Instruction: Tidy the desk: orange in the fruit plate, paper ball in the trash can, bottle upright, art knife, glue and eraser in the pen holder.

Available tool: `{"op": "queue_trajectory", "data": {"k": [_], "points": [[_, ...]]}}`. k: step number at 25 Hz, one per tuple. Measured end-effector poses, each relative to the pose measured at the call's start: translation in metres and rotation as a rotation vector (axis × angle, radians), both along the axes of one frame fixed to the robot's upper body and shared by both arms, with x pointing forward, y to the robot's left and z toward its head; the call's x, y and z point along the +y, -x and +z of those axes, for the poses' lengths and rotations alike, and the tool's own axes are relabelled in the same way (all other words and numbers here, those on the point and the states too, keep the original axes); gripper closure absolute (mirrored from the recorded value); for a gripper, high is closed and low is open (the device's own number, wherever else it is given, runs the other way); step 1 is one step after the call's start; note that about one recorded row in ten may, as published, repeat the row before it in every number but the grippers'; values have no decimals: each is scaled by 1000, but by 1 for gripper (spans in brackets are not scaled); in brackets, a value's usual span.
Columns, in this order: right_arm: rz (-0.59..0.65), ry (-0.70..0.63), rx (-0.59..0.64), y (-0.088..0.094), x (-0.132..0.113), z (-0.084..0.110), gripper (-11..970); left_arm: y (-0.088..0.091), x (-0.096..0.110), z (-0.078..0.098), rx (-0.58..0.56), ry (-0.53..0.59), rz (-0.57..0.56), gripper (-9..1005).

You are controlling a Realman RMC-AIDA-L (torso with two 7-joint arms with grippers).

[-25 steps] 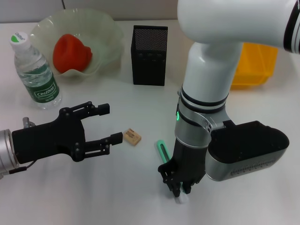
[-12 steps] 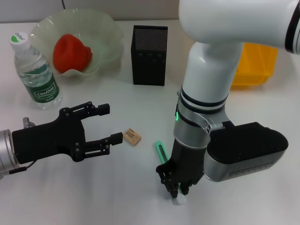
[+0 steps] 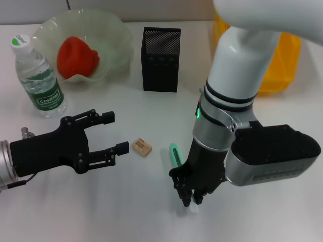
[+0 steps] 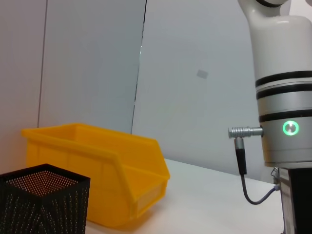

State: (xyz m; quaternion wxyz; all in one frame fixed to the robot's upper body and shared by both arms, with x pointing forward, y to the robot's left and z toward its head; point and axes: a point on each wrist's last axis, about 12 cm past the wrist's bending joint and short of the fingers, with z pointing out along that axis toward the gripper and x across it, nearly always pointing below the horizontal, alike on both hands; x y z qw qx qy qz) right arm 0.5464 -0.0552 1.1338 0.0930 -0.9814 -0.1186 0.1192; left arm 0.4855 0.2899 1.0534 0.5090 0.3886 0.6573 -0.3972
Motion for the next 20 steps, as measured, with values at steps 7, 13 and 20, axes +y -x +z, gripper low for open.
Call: {"op": "queue_trajectory", "data": {"k": [7,13,20], "points": [[-68,-24,3,2,-10,9,798,0,1,0,-3,3,7,196],[-132,-54,16,3,-17,17,798,0,1,0,-3,7,12,196],[-227,-99,41,2,-26,26,798,0,4,1,-6,4,20,195]]}}
